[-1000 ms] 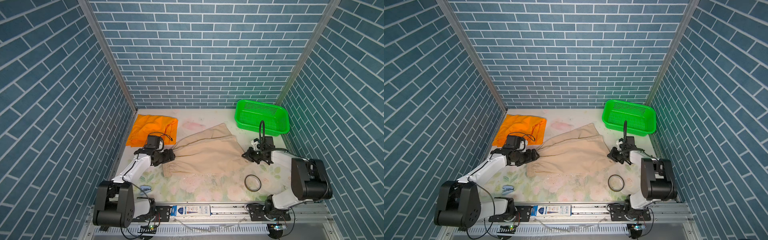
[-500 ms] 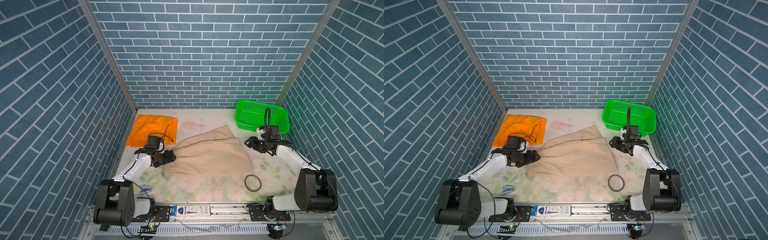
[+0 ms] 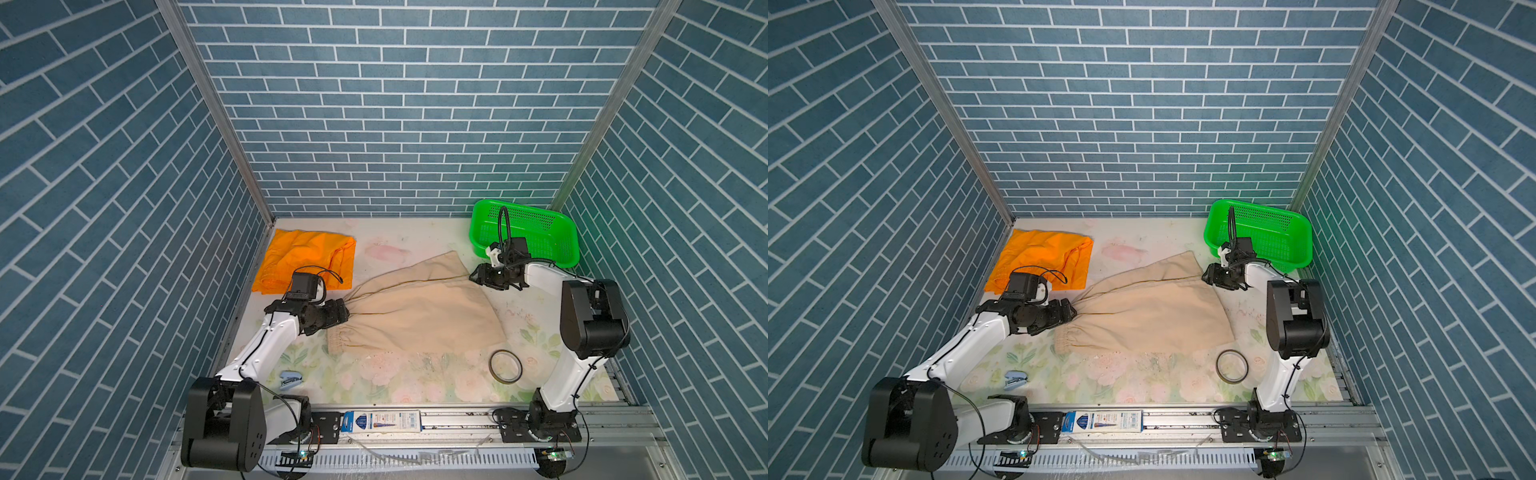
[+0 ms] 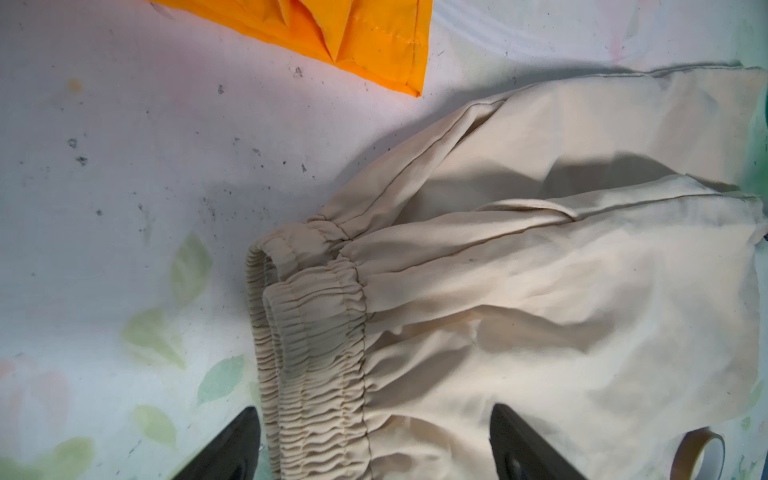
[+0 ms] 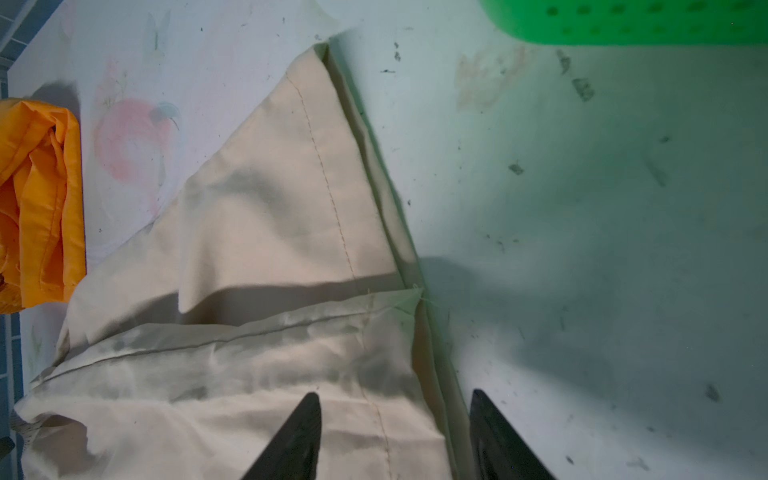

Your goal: Fold and stack the shorts

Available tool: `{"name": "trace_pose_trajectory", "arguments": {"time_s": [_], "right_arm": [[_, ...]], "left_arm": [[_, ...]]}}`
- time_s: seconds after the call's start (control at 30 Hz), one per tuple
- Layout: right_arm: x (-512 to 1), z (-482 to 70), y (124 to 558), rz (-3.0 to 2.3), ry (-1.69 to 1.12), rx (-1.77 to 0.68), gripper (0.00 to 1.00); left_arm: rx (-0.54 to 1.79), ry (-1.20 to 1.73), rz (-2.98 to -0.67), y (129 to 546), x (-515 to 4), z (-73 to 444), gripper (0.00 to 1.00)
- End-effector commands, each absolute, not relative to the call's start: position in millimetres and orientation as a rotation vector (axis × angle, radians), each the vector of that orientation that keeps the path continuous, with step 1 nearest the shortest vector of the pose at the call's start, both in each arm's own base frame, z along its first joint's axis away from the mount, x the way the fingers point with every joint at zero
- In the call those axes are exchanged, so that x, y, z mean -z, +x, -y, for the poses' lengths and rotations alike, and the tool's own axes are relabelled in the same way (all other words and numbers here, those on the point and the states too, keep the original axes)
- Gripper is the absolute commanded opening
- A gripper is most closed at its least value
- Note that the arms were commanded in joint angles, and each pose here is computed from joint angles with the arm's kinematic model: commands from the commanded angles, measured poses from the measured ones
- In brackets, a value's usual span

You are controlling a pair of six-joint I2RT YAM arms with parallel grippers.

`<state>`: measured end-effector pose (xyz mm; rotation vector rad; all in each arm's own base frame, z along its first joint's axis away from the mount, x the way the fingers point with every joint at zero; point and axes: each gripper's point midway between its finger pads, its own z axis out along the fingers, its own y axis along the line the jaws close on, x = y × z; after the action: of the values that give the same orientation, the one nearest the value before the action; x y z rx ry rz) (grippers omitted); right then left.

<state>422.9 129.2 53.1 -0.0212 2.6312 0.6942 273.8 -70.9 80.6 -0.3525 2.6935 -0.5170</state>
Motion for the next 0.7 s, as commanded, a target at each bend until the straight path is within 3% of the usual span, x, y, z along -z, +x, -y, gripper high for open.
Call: {"name": "trace_pose_trajectory", "arguments": {"time_s": [0.0,0.17,0.37,0.67], "right_arm": [[-48.8,-134.9,433.2,-2.612,-0.077,-0.720,0.55],[-46.3,-147.7,441.6,-2.594,-0.081,-0.819,0.40],[-58.8,-153.4,445.5,-2.573,-0.093,-0.854,0.00],[-129.4,-154.7,443.3,-2.483,-0.174,-0.755,0.00]], "left_arm": [[0.535,-0.368,-2.717,270.9,-72.8,72.8,0.88],[0.528,-0.360,-2.748,269.3,-65.3,72.7,0.88],[0.528,-0.361,-2.743,271.8,-64.2,72.8,0.87],[0.469,-0.354,-2.755,270.9,-60.7,66.4,0.87]]}}
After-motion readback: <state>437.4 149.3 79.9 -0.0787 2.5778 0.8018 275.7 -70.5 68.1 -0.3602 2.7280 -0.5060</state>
